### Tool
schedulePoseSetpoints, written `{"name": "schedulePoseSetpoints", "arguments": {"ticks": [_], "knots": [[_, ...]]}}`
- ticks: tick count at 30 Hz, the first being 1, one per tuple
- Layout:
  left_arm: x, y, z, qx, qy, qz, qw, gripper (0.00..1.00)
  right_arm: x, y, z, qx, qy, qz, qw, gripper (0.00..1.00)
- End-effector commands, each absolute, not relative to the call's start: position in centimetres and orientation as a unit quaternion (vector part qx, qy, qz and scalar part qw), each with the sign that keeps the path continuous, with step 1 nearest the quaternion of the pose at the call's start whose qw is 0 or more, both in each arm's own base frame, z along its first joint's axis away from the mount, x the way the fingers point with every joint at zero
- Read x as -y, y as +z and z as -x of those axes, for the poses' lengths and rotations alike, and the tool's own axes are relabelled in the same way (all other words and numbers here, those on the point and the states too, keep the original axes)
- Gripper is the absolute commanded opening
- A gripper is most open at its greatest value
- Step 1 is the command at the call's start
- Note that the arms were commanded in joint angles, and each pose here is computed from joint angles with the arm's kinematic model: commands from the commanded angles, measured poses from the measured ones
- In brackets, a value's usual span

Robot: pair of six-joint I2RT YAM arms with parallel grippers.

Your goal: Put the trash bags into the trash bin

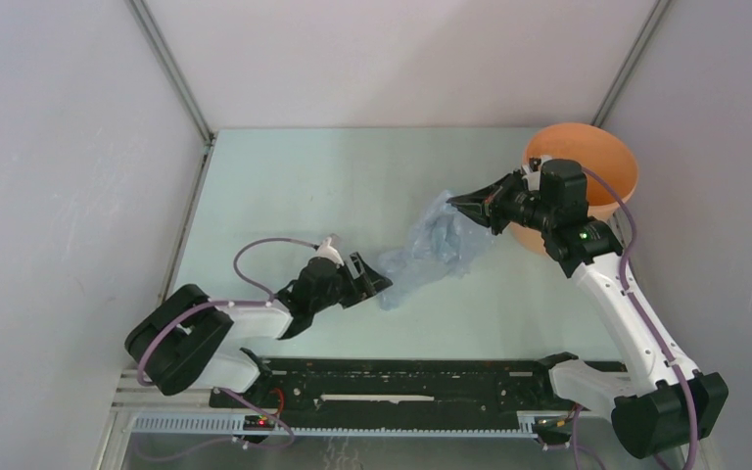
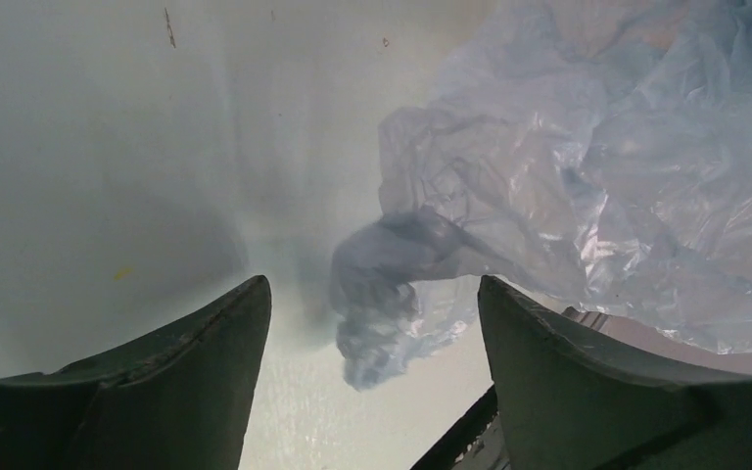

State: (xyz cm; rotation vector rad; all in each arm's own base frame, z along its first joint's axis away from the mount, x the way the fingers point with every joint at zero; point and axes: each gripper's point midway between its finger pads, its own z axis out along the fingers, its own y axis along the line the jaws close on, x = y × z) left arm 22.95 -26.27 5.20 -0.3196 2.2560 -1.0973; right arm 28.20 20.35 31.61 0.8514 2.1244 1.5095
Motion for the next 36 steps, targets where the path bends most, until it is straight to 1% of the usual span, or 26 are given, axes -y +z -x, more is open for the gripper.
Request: {"name": "schedulePoseSetpoints", "arguments": {"ticks": [1,3,8,10,12,13,15,16,17,18,20,21,24,26,28,30,32,36], "knots": [[27.8,6.7,-23.1,-0.836,-0.448,0.083,0.304,0.78,-20.5,33.2,-28.1,-0.750,0.560,-0.276,0.219,0.00],[29.3,7.5,-22.9,-0.828,-0.471,0.068,0.296,0.74,-20.7,33.3,-28.2,-0.749,0.563,-0.275,0.217,0.00],[28.5,7.2,-23.5,-0.821,-0.467,0.103,0.311,0.46,-21.2,33.2,-28.0,-0.753,0.565,-0.258,0.215,0.00],[28.1,7.2,-24.2,-0.823,-0.459,0.102,0.319,0.30,-21.2,32.4,-27.4,-0.766,0.552,-0.247,0.217,0.00],[27.2,7.0,-24.7,-0.833,-0.440,0.108,0.318,0.09,-21.0,31.5,-26.7,-0.783,0.535,-0.227,0.221,0.00],[26.7,7.1,-24.7,-0.839,-0.429,0.110,0.317,0.02,-20.8,30.9,-26.2,-0.795,0.522,-0.208,0.231,0.00],[26.0,8.0,-24.3,-0.849,-0.409,0.100,0.318,0.00,-20.3,28.9,-25.0,-0.823,0.486,-0.185,0.230,0.00],[25.6,8.7,-23.8,-0.853,-0.402,0.092,0.320,0.00,-19.9,28.0,-24.6,-0.836,0.467,-0.173,0.232,0.02],[25.1,9.1,-23.2,-0.859,-0.391,0.089,0.317,0.00,-19.4,27.2,-24.3,-0.847,0.449,-0.161,0.236,0.08],[24.3,9.5,-22.8,-0.866,-0.374,0.093,0.317,0.00,-18.9,26.4,-24.1,-0.857,0.432,-0.143,0.242,0.18],[22.7,10.5,-21.6,-0.880,-0.346,0.100,0.309,0.00,-18.0,24.8,-23.4,-0.879,0.395,-0.110,0.242,0.43],[21.9,11.2,-21.0,-0.885,-0.337,0.102,0.306,0.00,-17.7,24.0,-22.9,-0.890,0.379,-0.088,0.237,0.53],[20.5,12.8,-18.7,-0.897,-0.326,0.115,0.275,0.00,-17.0,22.6,-21.5,-0.917,0.323,-0.011,0.234,0.70],[20.2,13.8,-17.3,-0.903,-0.329,0.114,0.252,0.00,-16.7,22.5,-21.0,-0.923,0.286,0.033,0.256,0.76],[19.9,15.1,-16.4,-0.907,-0.328,0.114,0.238,0.00,-16.6,23.1,-20.5,-0.918,0.267,0.073,0.283,0.81],[19.8,16.1,-15.8,-0.908,-0.333,0.104,0.231,0.00,-16.3,23.4,-20.1,-0.915,0.246,0.098,0.306,0.82],[19.9,16.8,-15.4,-0.910,-0.336,0.094,0.225,0.00,-15.5,23.0,-20.3,-0.918,0.203,0.105,0.323,0.82],[19.7,17.4,-14.9,-0.918,-0.328,0.070,0.213,0.00,-14.0,22.9,-21.1,-0.922,0.162,0.094,0.338,0.83]]}}
